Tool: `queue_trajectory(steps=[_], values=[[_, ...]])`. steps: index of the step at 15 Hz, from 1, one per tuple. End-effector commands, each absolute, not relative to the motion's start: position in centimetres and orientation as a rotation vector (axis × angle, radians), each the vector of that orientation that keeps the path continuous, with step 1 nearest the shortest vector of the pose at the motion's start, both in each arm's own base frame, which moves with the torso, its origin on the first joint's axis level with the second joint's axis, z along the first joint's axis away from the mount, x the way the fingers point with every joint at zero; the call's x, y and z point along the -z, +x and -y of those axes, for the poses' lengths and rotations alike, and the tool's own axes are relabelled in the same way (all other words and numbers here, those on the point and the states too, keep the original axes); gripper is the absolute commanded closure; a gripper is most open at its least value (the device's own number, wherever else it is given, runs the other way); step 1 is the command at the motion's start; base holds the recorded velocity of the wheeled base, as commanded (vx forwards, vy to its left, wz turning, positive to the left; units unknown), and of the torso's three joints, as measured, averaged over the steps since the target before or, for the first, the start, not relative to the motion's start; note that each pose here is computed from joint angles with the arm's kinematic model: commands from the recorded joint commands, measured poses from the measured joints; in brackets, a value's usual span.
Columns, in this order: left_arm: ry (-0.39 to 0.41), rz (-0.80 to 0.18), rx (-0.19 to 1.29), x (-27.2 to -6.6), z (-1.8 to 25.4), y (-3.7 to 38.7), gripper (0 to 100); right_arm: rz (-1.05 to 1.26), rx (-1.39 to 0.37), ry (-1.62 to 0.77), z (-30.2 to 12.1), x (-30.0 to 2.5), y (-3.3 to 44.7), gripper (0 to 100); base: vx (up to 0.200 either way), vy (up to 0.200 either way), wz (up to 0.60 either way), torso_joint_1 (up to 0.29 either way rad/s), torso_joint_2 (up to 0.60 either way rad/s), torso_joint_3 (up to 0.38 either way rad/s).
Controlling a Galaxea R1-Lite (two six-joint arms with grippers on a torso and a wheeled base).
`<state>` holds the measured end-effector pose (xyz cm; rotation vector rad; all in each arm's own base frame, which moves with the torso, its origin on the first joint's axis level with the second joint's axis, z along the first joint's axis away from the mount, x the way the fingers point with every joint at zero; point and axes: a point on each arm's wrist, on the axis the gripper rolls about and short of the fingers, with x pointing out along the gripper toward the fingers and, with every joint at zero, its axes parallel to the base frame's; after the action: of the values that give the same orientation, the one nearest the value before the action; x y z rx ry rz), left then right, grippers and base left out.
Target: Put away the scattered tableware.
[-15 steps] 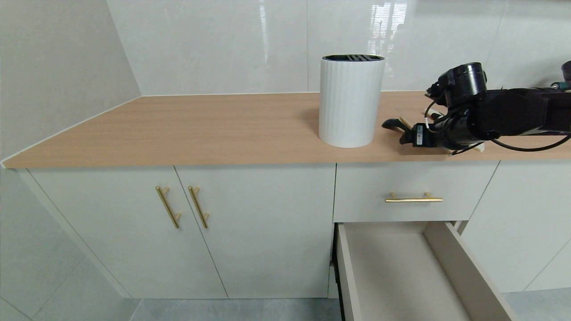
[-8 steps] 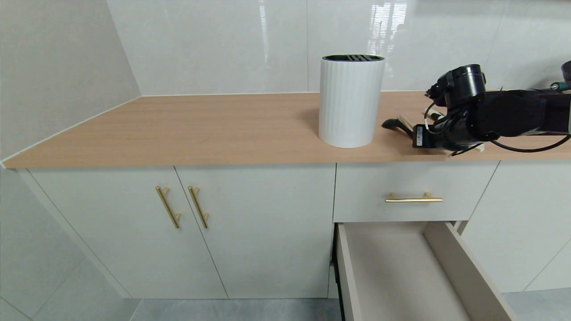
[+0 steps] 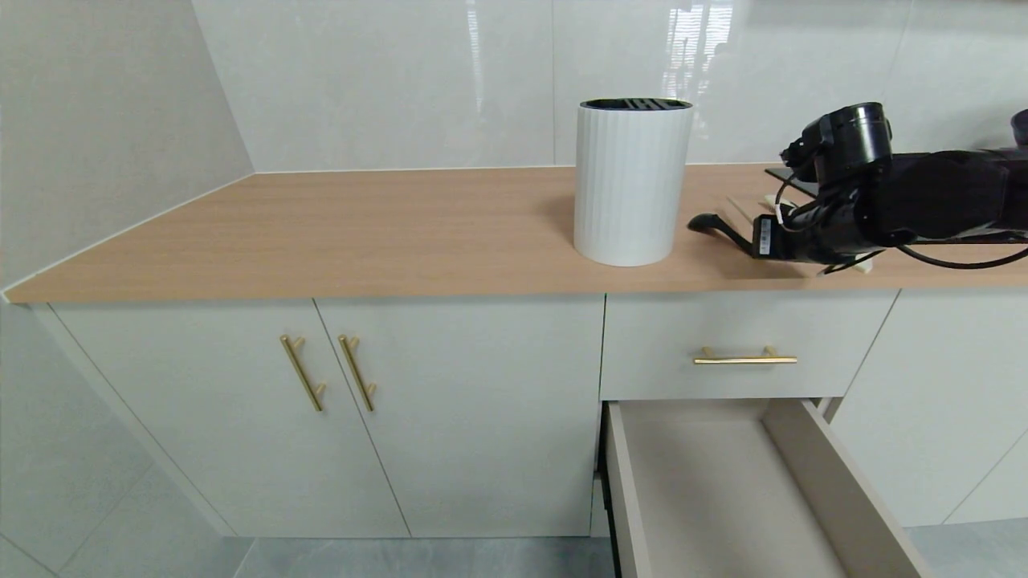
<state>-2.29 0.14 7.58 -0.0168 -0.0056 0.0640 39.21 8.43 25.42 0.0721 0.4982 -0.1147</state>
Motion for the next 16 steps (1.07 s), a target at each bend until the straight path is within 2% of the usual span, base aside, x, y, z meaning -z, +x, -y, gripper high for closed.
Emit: queue_trajectory(steps=[1,4,5,7,9,12,16], values=[[-0.017,0.005,-0.064,-7.6,-0.1,-2.3,0,-0.453,0.12,0.09,-7.8,-27.3,37.9,100,0.0,0.0,0.0,0.0,0.0,0.0],[-0.017,0.005,-0.064,-7.6,-0.1,-2.3,0,-0.427,0.126,0.109,-7.4,-28.4,37.1,100,0.0,0.0,0.0,0.0,0.0,0.0],[-0.017,0.005,-0.064,-7.6,-0.1,-2.3,0,-0.416,0.119,0.114,-6.5,-29.8,33.3,100,0.0,0.0,0.0,0.0,0.0,0.0],[-0.017,0.005,-0.064,-7.6,-0.1,-2.3,0,-0.374,0.089,0.129,-5.7,-31.7,29.0,100,0.0,0.0,0.0,0.0,0.0,0.0],[-0.015,0.005,-0.064,-7.6,-0.1,-2.3,0,-0.318,-0.075,0.14,-4.7,-33.7,21.9,100,0.0,0.0,0.0,0.0,0.0,0.0],[-0.017,0.005,-0.064,-7.6,-0.1,-2.3,0,-0.384,-0.145,0.116,-4.1,-33.6,17.8,100,0.0,0.0,0.0,0.0,0.0,0.0],[-0.017,0.005,-0.064,-7.6,-0.1,-2.3,0,-0.662,-0.298,0.071,-3.9,-31.0,14.5,100,0.0,0.0,0.0,0.0,0.0,0.0]])
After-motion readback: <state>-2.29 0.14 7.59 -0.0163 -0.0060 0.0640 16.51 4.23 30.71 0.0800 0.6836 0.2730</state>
